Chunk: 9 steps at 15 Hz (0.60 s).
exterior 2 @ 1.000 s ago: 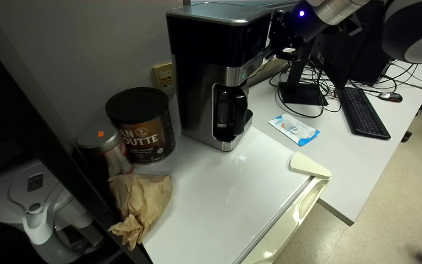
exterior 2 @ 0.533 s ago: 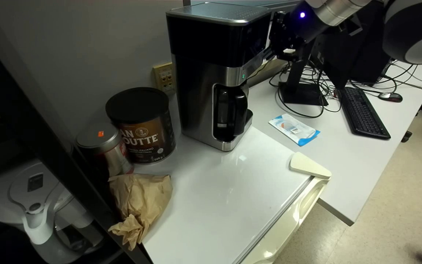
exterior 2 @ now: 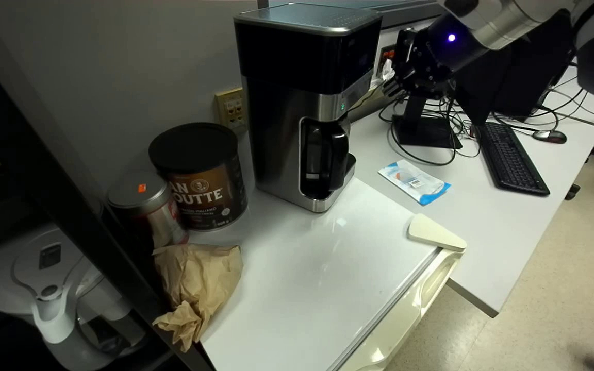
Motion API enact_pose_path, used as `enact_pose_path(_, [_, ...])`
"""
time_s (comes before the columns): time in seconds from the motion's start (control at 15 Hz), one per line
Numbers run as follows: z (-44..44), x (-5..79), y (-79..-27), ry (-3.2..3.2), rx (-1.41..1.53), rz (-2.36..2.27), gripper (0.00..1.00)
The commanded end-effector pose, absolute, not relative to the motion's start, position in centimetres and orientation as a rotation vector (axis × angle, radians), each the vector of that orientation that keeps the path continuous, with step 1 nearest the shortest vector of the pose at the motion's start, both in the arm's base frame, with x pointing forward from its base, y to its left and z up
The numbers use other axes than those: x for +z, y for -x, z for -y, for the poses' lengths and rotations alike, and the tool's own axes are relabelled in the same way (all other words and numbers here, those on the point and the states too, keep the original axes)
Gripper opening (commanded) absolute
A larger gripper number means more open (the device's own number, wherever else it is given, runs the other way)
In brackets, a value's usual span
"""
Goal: Push the coffee maker backwards a bit
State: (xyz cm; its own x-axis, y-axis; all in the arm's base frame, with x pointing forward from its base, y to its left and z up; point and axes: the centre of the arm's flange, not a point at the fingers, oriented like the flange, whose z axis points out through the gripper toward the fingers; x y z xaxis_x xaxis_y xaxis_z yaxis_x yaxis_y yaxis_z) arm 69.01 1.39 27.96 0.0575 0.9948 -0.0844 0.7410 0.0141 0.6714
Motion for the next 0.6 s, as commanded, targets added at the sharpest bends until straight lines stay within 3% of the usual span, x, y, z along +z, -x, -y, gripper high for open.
enact_pose_path(0.0, [-0.1,28.4,-64.0,-1.637,0.588,-1.822,0.0])
enact_pose_path(0.53, [4.2,30.3,-59.1,-1.411,0.637,-1.925,0.0])
